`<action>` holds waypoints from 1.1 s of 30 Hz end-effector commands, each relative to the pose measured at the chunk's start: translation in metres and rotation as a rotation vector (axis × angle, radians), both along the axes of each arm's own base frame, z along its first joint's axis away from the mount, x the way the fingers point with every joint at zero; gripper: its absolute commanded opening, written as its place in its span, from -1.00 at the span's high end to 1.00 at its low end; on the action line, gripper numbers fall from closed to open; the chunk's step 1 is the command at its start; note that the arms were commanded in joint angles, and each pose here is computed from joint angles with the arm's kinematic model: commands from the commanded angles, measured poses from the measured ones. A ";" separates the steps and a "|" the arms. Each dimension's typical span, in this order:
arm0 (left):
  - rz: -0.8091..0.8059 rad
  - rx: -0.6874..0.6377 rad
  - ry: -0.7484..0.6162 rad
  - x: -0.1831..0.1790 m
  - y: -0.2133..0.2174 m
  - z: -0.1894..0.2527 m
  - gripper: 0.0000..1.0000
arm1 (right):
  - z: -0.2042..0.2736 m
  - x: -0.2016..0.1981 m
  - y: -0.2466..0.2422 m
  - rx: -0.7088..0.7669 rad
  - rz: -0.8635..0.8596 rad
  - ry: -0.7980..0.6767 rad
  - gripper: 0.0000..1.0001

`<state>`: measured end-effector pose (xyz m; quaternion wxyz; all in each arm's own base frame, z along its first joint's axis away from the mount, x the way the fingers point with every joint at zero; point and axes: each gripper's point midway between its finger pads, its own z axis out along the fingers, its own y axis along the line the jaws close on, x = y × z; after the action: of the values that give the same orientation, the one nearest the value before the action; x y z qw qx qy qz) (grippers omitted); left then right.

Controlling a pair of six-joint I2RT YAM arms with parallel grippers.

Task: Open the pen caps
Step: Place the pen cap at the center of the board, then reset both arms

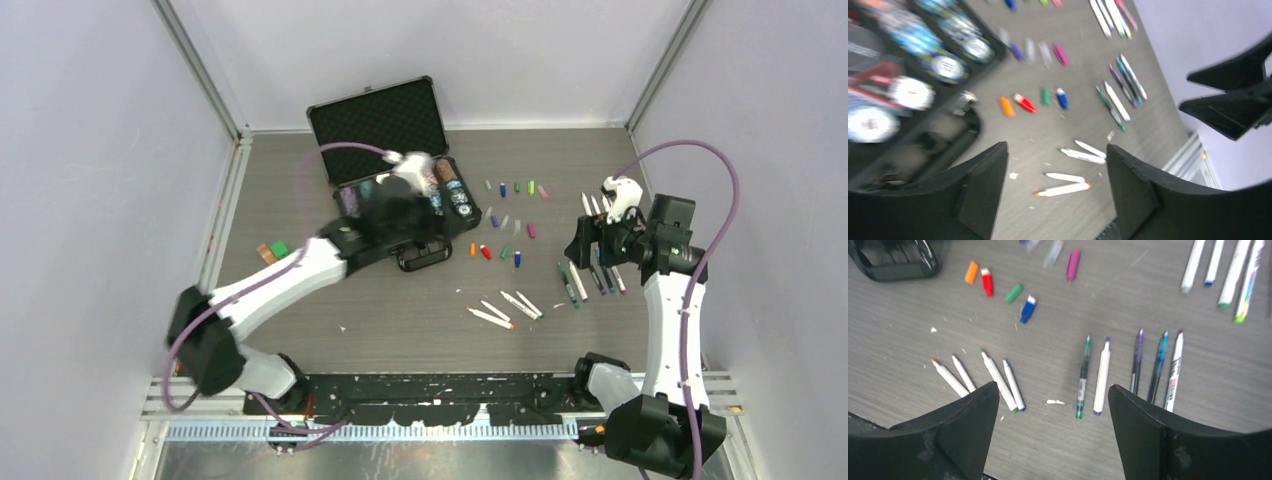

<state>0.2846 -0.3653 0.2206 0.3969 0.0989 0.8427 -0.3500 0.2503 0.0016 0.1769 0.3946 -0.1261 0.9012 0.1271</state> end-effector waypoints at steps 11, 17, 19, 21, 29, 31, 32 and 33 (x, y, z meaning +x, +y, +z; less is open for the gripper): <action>0.323 0.054 -0.256 -0.016 0.253 0.100 -0.99 | 0.185 0.047 0.015 0.316 -0.162 -0.350 -0.74; 0.313 0.021 -0.283 -0.033 0.258 0.125 -0.99 | 0.220 0.032 0.022 0.290 -0.123 -0.403 -0.75; 0.319 0.014 -0.292 -0.037 0.259 0.132 -0.99 | 0.225 0.027 0.027 0.321 -0.121 -0.402 -0.74; 0.324 0.007 -0.308 -0.040 0.260 0.141 -0.99 | 0.230 0.024 0.028 0.350 -0.149 -0.402 -0.75; 0.330 -0.004 -0.357 -0.056 0.264 0.165 -0.99 | 0.242 0.020 0.024 0.427 -0.265 -0.405 -0.75; 0.328 -0.005 -0.360 -0.058 0.264 0.166 -1.00 | 0.244 0.019 0.025 0.434 -0.269 -0.408 -0.75; 0.328 -0.004 -0.360 -0.058 0.264 0.166 -1.00 | 0.245 0.019 0.025 0.435 -0.272 -0.410 -0.75; 0.326 -0.005 -0.362 -0.060 0.265 0.167 -0.99 | 0.246 0.019 0.024 0.435 -0.275 -0.413 -0.75</action>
<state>0.2343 -0.1014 0.3741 0.5813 0.0072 0.7715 -0.2585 0.2768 0.0253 0.3949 0.5704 0.0486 0.7852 0.2361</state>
